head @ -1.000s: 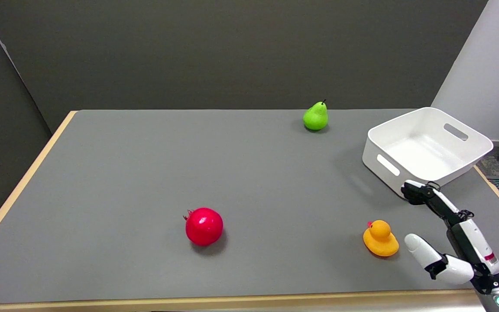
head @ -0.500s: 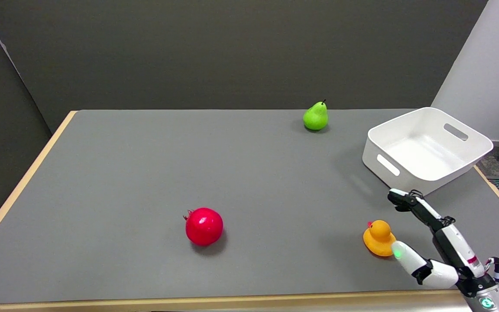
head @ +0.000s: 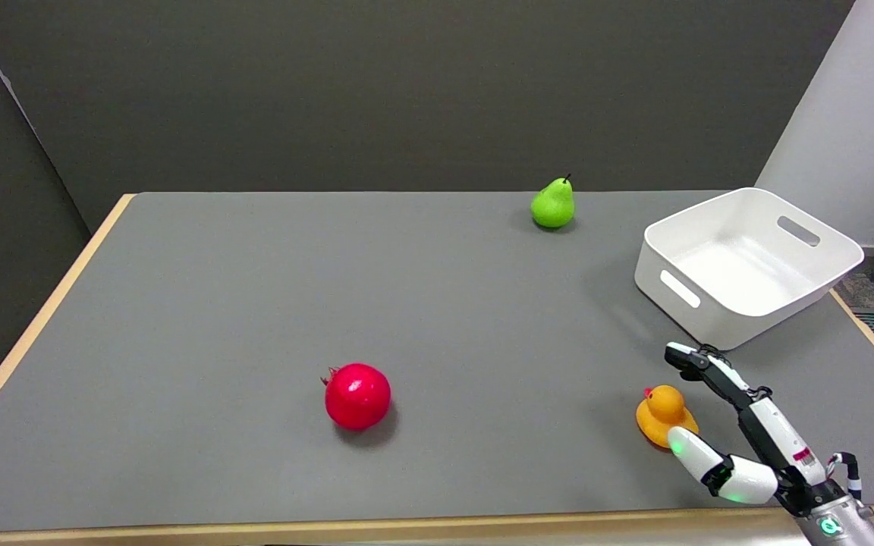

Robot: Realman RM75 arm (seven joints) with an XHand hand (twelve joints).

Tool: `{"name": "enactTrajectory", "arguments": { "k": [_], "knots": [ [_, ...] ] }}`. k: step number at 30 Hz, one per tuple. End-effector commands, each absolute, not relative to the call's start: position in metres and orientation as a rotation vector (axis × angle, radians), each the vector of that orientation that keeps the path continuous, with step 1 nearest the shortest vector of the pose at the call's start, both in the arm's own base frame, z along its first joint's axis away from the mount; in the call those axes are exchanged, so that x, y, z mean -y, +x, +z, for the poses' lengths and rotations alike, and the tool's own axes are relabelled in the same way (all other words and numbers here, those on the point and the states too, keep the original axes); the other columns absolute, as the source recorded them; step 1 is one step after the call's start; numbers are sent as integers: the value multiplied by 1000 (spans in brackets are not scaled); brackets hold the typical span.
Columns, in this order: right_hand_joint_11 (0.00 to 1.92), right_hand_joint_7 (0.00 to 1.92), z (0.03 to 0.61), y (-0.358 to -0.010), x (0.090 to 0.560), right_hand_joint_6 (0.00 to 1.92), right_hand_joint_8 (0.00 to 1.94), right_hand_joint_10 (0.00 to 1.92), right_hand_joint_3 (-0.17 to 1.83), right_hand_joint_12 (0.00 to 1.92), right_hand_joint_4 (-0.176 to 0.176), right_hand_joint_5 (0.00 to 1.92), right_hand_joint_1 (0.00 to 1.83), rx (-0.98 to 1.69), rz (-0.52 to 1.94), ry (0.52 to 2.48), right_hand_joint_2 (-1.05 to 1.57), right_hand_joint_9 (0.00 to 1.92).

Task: Pick up the yellow duck.

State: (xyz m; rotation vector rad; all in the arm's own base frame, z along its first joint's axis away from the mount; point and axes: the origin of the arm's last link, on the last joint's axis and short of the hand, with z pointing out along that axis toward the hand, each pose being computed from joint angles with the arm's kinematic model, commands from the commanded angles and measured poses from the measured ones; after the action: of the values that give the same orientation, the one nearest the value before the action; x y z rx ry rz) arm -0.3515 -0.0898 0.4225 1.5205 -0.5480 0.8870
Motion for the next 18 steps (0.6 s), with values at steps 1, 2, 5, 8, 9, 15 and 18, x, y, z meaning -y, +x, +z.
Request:
{"name": "enactTrajectory", "arguments": {
  "k": [1, 2, 5, 8, 9, 15, 18],
  "knots": [
    [14, 258, 436, -353, 116, 400, 411, 764, 827, 1208, -72, 198, 558, 518, 846, 1530, 645, 106],
    [14, 259, 436, -353, 118, 400, 412, 766, 828, 1208, -72, 199, 560, 515, 850, 1535, 644, 108],
    [16, 261, 434, -353, 120, 402, 413, 768, 830, 1209, -72, 200, 565, 521, 848, 1540, 643, 110],
    [16, 265, 431, -359, 116, 402, 417, 774, 831, 1209, -72, 201, 569, 545, 838, 1525, 641, 114],
    [16, 265, 430, -361, 114, 401, 417, 777, 831, 1208, -72, 201, 569, 554, 831, 1515, 641, 117],
    [10, 265, 429, -373, 99, 396, 420, 786, 834, 1203, -72, 196, 584, 583, 794, 1469, 641, 128],
    [-1, 249, 429, -376, 96, 382, 413, 776, 837, 1195, -73, 186, 586, 582, 788, 1459, 641, 120]
  ]
}}
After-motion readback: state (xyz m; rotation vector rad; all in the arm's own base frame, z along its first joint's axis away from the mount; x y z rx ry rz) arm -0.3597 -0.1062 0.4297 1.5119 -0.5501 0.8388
